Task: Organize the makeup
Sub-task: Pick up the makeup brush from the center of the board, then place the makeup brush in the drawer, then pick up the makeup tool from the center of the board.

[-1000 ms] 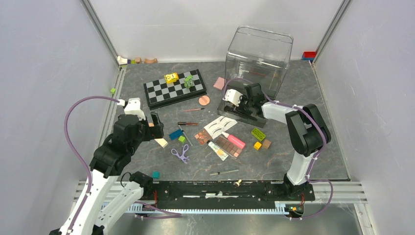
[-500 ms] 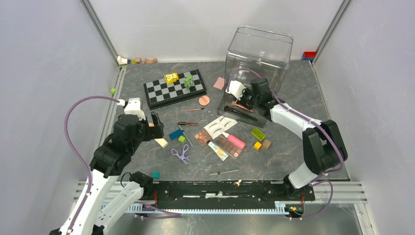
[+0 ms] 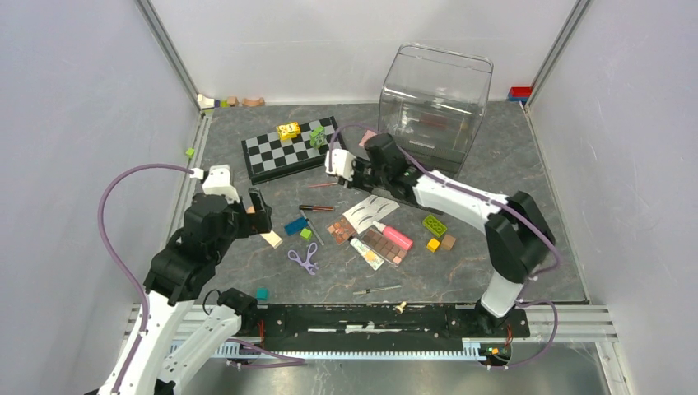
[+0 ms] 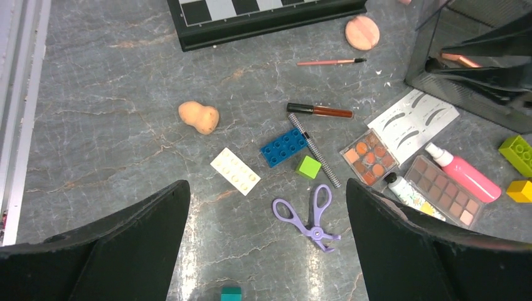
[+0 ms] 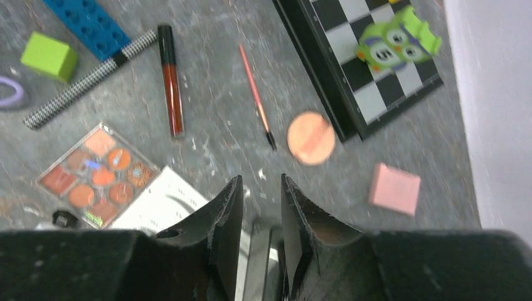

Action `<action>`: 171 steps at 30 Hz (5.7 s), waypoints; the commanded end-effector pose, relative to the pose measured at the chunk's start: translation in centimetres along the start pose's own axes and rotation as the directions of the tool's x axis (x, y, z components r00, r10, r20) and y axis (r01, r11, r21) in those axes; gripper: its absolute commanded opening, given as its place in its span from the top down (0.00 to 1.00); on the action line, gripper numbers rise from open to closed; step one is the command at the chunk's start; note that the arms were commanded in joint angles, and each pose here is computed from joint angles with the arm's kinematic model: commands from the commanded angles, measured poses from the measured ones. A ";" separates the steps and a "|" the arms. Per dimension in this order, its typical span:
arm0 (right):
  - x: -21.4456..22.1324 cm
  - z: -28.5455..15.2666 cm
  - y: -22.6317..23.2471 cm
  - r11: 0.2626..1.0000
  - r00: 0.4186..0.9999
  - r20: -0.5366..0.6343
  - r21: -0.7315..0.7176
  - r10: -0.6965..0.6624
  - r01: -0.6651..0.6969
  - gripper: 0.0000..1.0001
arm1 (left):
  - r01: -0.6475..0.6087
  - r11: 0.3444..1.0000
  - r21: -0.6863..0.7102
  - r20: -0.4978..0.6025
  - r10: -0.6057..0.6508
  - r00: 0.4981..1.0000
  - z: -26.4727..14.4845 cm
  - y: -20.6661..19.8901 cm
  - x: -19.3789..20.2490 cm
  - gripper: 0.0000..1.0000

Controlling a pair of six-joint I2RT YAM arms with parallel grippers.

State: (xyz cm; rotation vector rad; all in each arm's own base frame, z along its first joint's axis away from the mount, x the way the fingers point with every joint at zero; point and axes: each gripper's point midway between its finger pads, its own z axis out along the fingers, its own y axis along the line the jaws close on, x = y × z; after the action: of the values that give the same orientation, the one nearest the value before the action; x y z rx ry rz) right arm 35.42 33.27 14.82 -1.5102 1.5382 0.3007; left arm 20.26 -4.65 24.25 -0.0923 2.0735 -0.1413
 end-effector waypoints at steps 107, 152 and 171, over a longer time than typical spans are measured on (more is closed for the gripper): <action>11.6 -6.4 -3.1 0.985 0.969 -0.208 0.143 0.130 -0.101 1.00 | 0.022 1.000 -0.004 0.056 -0.021 0.998 -0.3 0.2 -0.8 0.00; 14.0 -6.7 -6.4 0.947 0.935 -0.213 0.214 0.283 -0.238 0.70 | 0.023 1.000 -0.009 0.056 -0.022 0.998 -0.3 0.3 -0.9 0.00; 2.8 -11.8 -2.6 0.841 0.865 0.192 0.210 0.464 -0.498 0.69 | 0.019 1.000 -0.012 0.044 -0.019 0.999 0.0 0.3 -0.7 0.00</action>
State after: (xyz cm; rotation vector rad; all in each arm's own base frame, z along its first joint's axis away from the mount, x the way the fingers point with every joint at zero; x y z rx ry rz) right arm 35.39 19.60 18.82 -0.9465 1.7846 0.3128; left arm 19.81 -4.19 24.19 -0.1035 2.0611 -0.1321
